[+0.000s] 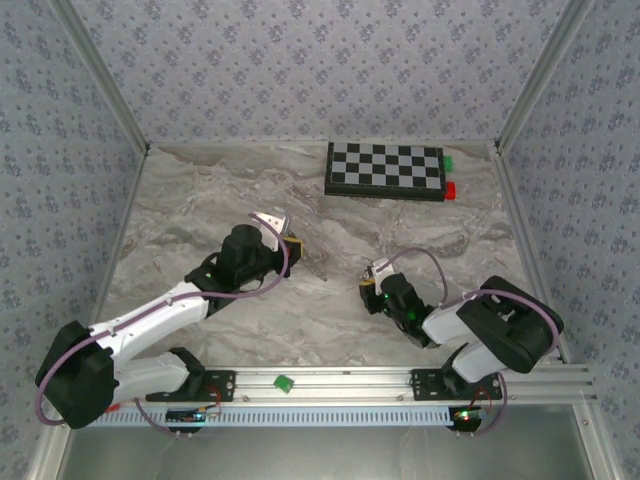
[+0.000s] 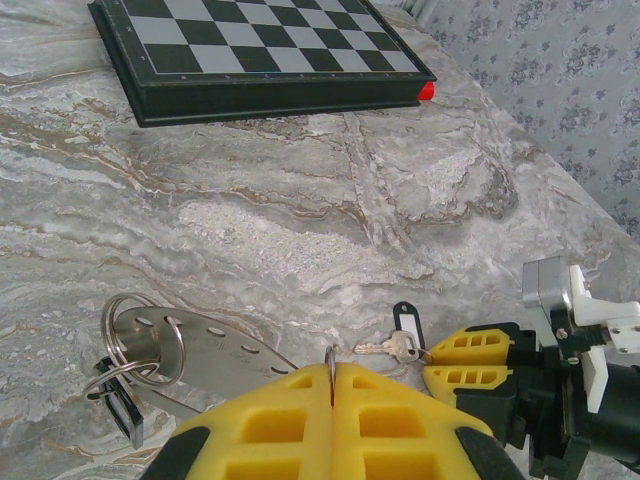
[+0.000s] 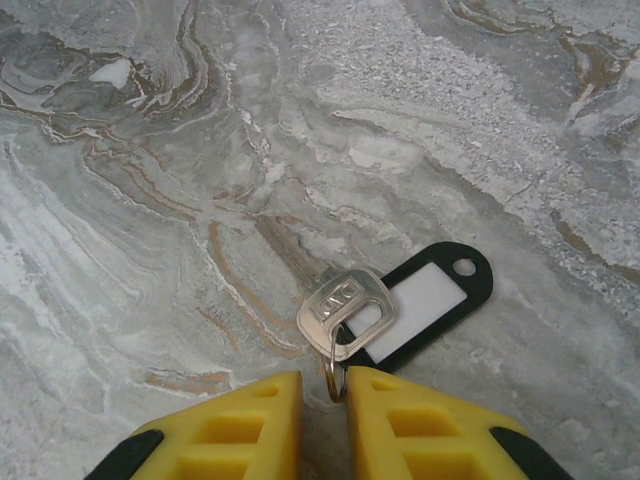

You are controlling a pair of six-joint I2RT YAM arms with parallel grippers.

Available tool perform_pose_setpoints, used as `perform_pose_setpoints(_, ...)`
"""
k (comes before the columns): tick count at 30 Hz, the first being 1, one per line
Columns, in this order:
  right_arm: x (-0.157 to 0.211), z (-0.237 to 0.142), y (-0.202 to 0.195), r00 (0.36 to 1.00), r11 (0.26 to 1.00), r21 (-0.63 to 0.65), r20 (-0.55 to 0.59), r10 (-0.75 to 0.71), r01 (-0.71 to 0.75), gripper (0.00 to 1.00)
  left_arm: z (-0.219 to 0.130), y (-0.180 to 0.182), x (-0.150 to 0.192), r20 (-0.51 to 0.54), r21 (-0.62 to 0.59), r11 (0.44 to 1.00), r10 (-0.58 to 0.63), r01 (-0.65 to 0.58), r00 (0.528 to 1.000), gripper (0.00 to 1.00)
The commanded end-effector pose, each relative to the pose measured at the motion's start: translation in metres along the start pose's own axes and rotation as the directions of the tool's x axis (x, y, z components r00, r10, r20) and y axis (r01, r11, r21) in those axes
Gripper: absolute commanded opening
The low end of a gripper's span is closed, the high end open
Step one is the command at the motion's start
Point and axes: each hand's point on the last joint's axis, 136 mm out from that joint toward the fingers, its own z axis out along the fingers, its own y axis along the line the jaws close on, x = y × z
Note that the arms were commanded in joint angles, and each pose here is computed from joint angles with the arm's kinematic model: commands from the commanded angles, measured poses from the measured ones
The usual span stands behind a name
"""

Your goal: Put the keys on the keyring

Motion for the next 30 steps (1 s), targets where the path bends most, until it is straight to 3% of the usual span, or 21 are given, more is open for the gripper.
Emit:
perform_pose_setpoints(1,0.002,0.003,0.000,1.000,1.000,0.002,-0.009,-0.020,0.020,0.16,-0.003,-0.011,-0.016,0.048,0.039,0.999,0.007,-0.009,0.999,0.00)
perform_pose_setpoints(7,-0.002,0.003,0.000,1.000,1.000,0.013,-0.023,-0.020,0.021,0.00,-0.004,-0.011,-0.017,0.051,0.039,0.999,0.008,-0.010,0.999,0.00)
perform_pose_setpoints(22,-0.039,-0.041,0.005,0.999,0.998,-0.062,-0.051,-0.008,0.004,0.00,-0.004,-0.012,-0.017,0.051,0.042,0.999,0.010,-0.012,0.999,0.00)
perform_pose_setpoints(30,-0.087,-0.077,0.017,0.998,0.979,-0.199,0.047,-0.036,0.045,0.00,0.000,-0.019,-0.014,0.037,0.081,0.995,0.055,-0.058,0.998,0.00)
